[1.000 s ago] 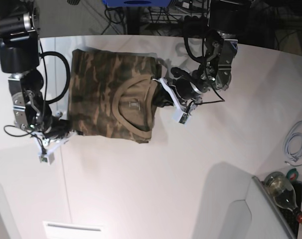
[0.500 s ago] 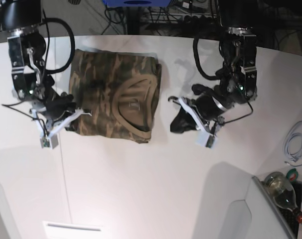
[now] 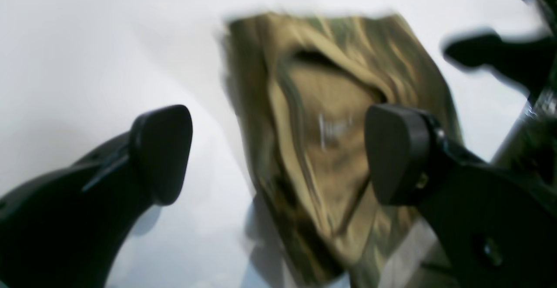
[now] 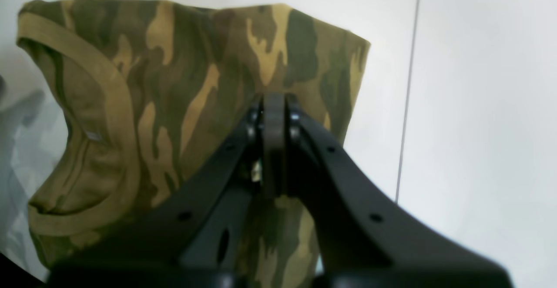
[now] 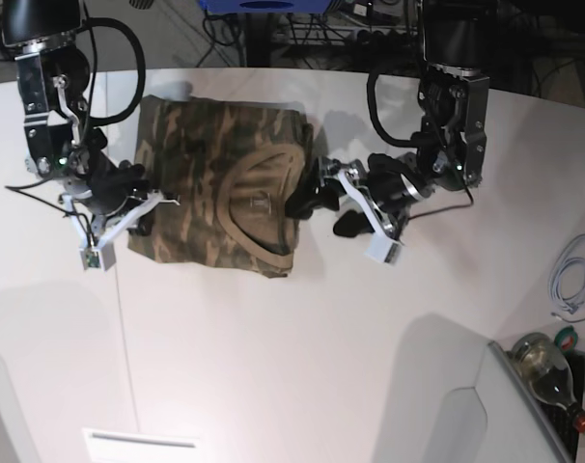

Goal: Layout the t-shirt on the table in an organized manner, then fold the t-shirt properly

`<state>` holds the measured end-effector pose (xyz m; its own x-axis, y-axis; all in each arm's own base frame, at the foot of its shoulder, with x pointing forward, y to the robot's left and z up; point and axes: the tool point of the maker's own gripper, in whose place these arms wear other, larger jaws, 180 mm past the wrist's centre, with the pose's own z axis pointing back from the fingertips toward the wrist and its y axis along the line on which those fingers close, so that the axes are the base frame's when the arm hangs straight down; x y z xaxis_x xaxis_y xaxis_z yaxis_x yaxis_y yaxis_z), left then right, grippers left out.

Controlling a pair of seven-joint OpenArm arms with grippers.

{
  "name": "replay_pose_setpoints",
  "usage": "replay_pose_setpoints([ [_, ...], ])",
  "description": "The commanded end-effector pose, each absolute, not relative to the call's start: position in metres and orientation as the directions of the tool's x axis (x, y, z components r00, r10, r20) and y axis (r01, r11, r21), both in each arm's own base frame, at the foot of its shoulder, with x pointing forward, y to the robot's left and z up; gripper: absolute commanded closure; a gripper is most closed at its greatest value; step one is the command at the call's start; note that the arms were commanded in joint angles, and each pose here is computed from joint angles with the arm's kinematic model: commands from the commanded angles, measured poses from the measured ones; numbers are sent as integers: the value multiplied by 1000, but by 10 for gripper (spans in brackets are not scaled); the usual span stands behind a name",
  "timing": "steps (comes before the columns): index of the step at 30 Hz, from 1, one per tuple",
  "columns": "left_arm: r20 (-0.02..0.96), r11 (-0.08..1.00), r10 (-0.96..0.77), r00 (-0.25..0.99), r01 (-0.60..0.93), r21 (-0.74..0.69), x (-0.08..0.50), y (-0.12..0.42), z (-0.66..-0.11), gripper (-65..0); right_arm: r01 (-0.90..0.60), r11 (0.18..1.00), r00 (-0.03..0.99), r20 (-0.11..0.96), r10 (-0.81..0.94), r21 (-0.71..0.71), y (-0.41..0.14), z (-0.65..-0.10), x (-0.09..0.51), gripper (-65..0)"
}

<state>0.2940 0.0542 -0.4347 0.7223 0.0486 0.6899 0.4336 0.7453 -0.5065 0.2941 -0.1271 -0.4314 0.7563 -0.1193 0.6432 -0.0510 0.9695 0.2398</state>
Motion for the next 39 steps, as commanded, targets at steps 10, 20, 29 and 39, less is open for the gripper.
replay_pose_setpoints([
  [10,612,715,71,788,388,-582,282,41,-464,-594,-59,968,731,671,-124,242,-128,-423,302,-6],
  [20,568,687,105,817,353,-635,266,21,-485,-591,-49,968,739,661,-129,244,-130,-426,294,-6],
  [29,544,673,154,825,315,-669,280,10,-492,0,-39,969,760,637,-130,245,-132,-436,277,-6],
  [39,588,726,4,809,402,-558,297,42,-491,0,108,959,625,732,-271,263,-175,-383,268,-6],
])
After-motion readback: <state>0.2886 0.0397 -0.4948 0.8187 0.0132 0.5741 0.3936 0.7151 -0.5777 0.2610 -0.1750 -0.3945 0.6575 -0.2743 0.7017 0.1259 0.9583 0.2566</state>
